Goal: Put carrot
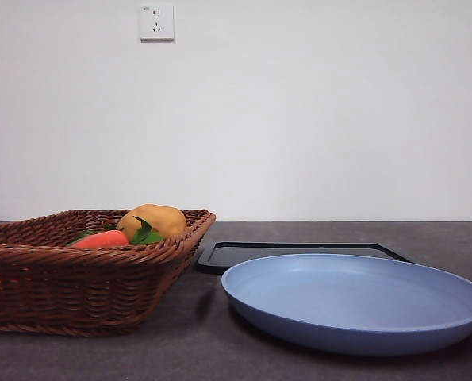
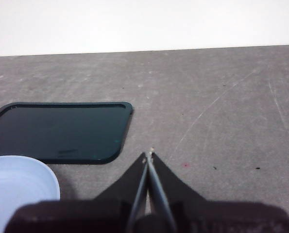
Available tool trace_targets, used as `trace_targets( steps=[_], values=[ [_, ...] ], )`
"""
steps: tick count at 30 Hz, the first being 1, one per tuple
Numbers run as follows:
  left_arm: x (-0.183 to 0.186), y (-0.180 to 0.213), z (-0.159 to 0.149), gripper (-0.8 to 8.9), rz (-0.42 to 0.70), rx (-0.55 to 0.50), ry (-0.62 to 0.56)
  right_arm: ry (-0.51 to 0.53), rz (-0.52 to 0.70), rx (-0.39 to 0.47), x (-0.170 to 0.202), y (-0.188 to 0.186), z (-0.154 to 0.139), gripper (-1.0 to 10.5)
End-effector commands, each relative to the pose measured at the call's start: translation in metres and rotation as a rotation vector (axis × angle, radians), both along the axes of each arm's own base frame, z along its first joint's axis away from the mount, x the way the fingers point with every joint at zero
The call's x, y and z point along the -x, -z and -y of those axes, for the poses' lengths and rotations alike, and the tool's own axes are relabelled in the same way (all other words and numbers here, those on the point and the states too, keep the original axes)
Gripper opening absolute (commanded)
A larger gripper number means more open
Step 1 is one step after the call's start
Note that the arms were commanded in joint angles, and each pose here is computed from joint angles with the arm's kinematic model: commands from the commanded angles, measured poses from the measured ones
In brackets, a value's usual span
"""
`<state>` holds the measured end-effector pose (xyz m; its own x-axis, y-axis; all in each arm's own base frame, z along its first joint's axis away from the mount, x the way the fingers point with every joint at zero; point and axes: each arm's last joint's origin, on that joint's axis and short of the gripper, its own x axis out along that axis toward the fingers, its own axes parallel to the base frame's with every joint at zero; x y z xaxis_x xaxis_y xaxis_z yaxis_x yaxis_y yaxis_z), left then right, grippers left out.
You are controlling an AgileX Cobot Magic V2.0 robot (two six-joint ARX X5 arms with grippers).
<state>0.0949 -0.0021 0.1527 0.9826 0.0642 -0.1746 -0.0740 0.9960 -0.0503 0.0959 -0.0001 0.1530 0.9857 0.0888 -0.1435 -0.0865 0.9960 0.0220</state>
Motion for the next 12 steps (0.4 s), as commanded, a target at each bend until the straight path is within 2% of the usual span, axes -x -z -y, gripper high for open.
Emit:
trace_targets(
  steps=[1, 5, 8, 10, 12],
  values=[
    [-0.0005, 0.0019, 0.0002, 0.08, 0.008, 0.046, 0.004, 0.006, -0.007, -0.04, -0.0001, 0.0018, -0.0001, 0.0],
    [-0.0005, 0.0016, 0.0034, 0.08, 0.008, 0.203, 0.088, 0.03, -0.02, -0.233, -0.0002, 0.0013, -0.0002, 0.0],
    [-0.0007, -0.0017, 0.006, 0.08, 0.031, 0.253, 0.173, 0.052, -0.026, -0.396, -0.0003, 0.0004, -0.0002, 0.0],
    [-0.0008, -0.0037, 0.0071, 0.08, 0.047, 0.26, 0.213, 0.061, -0.032, -0.462, -0.0003, 0.0005, -0.0002, 0.0],
    [-0.0006, -0.0048, 0.0081, 0.07, 0.051, 0.276, 0.247, 0.055, -0.036, -0.489, -0.0002, 0.0003, -0.0005, 0.0]
  ],
)
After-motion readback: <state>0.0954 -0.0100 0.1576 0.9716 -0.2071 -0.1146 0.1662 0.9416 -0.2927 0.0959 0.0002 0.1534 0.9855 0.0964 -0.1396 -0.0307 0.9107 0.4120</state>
